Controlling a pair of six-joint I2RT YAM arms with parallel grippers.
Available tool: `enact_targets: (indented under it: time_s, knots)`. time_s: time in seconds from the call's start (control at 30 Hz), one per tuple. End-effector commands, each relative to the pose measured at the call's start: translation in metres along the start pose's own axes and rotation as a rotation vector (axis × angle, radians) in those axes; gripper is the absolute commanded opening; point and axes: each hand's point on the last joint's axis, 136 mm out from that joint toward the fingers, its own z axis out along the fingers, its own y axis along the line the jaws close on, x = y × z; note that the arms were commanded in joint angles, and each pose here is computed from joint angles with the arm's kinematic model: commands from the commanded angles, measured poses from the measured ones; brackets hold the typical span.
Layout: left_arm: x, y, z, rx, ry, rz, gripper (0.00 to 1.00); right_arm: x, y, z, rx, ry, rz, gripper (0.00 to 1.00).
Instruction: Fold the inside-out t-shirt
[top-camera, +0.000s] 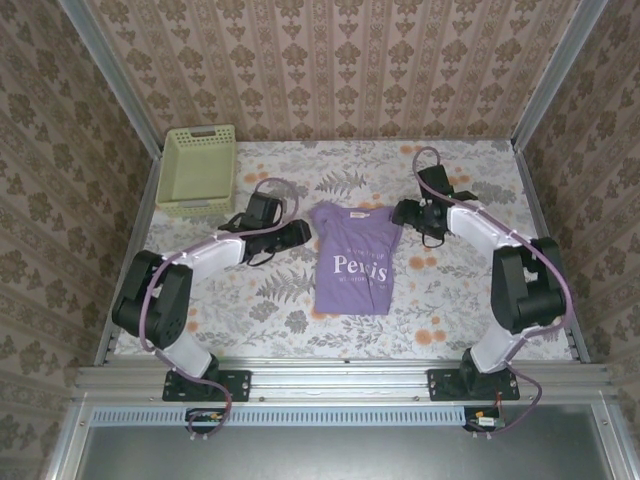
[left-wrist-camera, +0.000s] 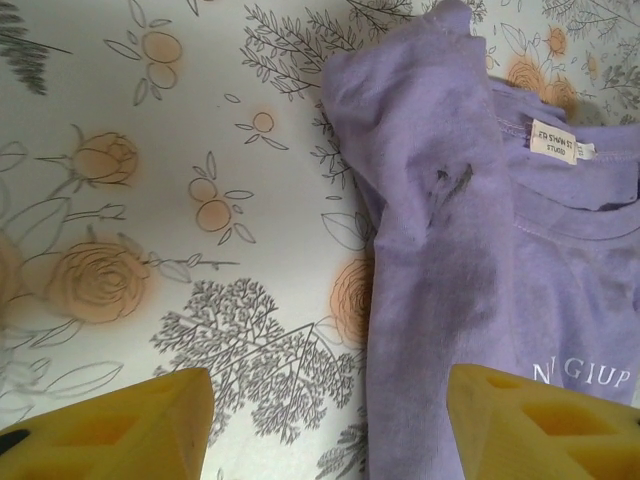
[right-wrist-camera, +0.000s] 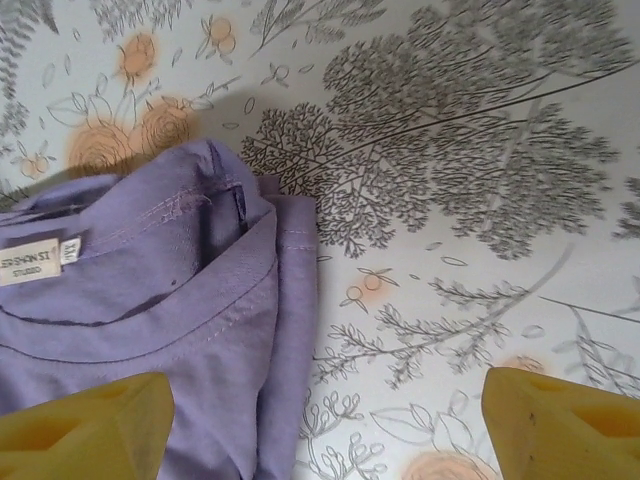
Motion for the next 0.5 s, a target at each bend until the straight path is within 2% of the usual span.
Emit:
enact_targets:
  time_s: [0.0,0.3,0.47]
  knots:
    - [-0.01,-0.012,0.011,0.072,-0.009,-0.037,0.65,0.002,0.013,0.014,-0.051,0.046,-0.027,0.81]
    - [-0.024,-0.037,0.049,0.157,0.029,-0.01,0.66,0.019,0.022,0.038,-0.106,0.108,-0.022,0.81]
    - [-0.028,-0.036,0.081,0.108,0.068,0.008,0.64,0.026,0.03,0.052,-0.14,0.15,-0.009,0.8]
